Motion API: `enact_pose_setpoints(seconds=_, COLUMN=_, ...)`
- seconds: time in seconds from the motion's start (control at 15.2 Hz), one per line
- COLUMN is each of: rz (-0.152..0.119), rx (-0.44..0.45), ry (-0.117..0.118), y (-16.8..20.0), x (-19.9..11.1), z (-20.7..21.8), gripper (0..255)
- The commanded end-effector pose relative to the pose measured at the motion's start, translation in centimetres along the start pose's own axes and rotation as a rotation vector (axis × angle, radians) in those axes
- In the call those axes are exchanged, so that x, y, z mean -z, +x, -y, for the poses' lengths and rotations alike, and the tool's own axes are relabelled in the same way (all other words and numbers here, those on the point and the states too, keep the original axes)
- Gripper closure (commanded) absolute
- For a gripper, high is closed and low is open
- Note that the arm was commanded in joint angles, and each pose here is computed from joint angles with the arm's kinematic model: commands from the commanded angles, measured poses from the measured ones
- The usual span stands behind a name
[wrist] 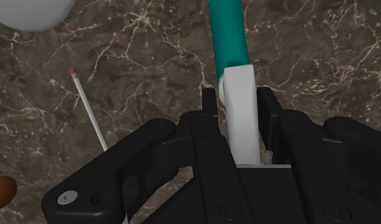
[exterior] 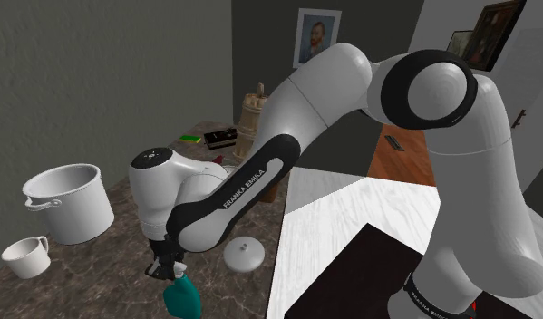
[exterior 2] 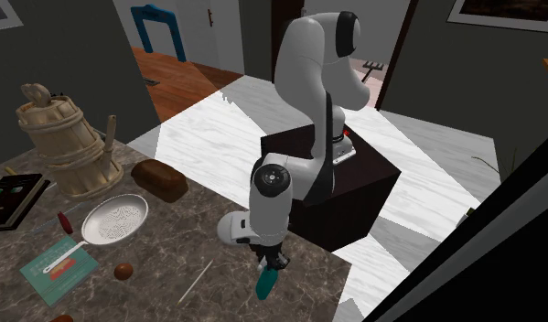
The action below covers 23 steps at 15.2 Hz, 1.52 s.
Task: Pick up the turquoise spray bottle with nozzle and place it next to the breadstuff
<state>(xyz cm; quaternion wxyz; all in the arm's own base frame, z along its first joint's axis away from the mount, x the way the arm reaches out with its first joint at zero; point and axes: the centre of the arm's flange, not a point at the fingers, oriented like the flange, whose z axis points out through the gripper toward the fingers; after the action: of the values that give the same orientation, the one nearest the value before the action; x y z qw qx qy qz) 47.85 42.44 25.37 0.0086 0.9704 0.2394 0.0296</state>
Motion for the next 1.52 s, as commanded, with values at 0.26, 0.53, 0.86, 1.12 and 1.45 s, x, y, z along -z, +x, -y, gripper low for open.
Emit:
enact_pose_setpoints(seconds=0.26, rz=0.000, rx=0.000, ry=0.000, y=0.0, x=0.5, z=0.0, gripper=255)
enact_pose_setpoints(seconds=0.53, rz=0.000, rx=0.000, ry=0.000, y=0.1, x=2.6, z=-0.1, gripper=255)
enact_pose_setpoints(seconds=0.86, rz=0.000, rx=0.000, ry=0.000, y=0.3, x=5.2, z=-0.2, gripper=255)
enact_pose_setpoints(seconds=1.12, rz=0.000, rx=0.000, ry=0.000, y=0.4, x=7.4, z=-0.3, gripper=255)
enact_pose_setpoints(seconds=1.45, rz=0.000, rx=0.000, ry=0.000, y=0.5, x=10.0, z=-0.3, gripper=255)
